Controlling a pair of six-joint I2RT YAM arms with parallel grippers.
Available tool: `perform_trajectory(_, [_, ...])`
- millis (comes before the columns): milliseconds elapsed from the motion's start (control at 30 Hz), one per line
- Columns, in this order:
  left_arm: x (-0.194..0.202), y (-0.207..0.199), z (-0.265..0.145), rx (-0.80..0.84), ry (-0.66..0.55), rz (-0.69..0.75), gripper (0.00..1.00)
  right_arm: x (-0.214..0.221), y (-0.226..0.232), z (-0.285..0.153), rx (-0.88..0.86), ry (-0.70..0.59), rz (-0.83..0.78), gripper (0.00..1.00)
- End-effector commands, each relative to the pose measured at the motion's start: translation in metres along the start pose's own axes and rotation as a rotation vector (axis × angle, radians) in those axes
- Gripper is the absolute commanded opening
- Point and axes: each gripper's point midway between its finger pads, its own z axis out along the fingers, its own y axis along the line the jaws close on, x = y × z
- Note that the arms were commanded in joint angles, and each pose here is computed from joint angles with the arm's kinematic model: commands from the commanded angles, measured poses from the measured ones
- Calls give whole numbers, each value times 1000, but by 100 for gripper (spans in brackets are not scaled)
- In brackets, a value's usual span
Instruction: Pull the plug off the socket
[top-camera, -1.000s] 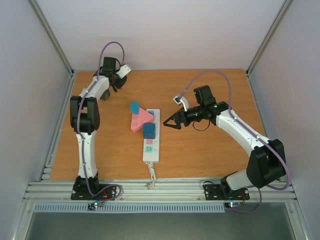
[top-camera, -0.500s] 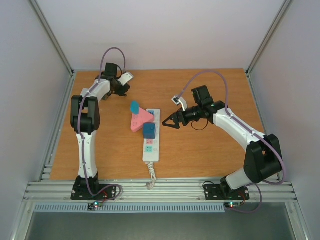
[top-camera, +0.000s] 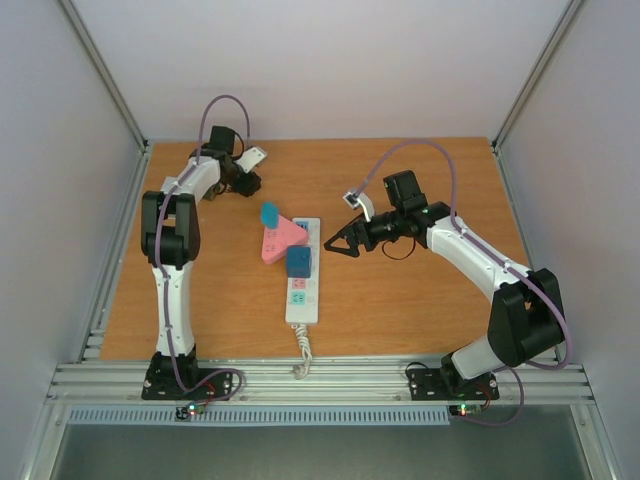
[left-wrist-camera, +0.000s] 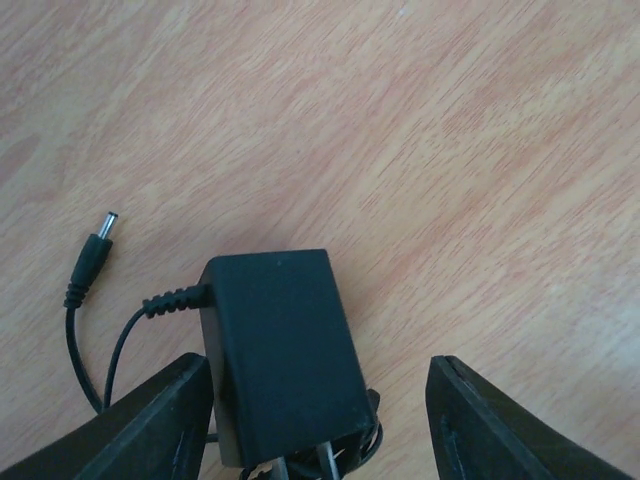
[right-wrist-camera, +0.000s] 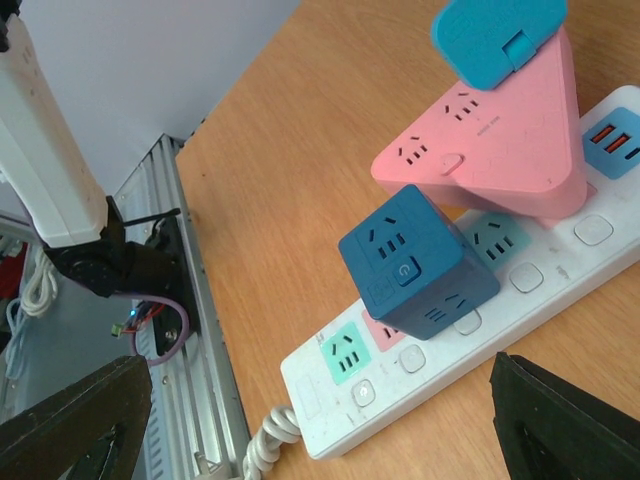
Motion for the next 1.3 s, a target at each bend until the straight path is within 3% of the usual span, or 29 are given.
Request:
perform_trajectory(0, [-29,2,-33,-4,-68,-2,62,-5,2,0,-20,-18,-32,93])
perform_trajectory(333, [-36,-7,-68,-1,-102,-4,66,-3,4,0,-28,-21,-40,93])
perform_trajectory(467, [-44,-22,-98,15,-168,22,66,-2,3,-1,-19,-26,-51,93])
perform_trajectory(633, [-45,-49,-141,54,-232,67,74,1,1,1,-14,-31,-79,93])
perform_trajectory(867, [-36,-89,-191,109,-313,162,92,8,-5,8,-13,-43,-139,93])
perform_trajectory(1267, [-6,-127,-170,238,-269,-15,88,-15,-15,36,38,-39,-189,92])
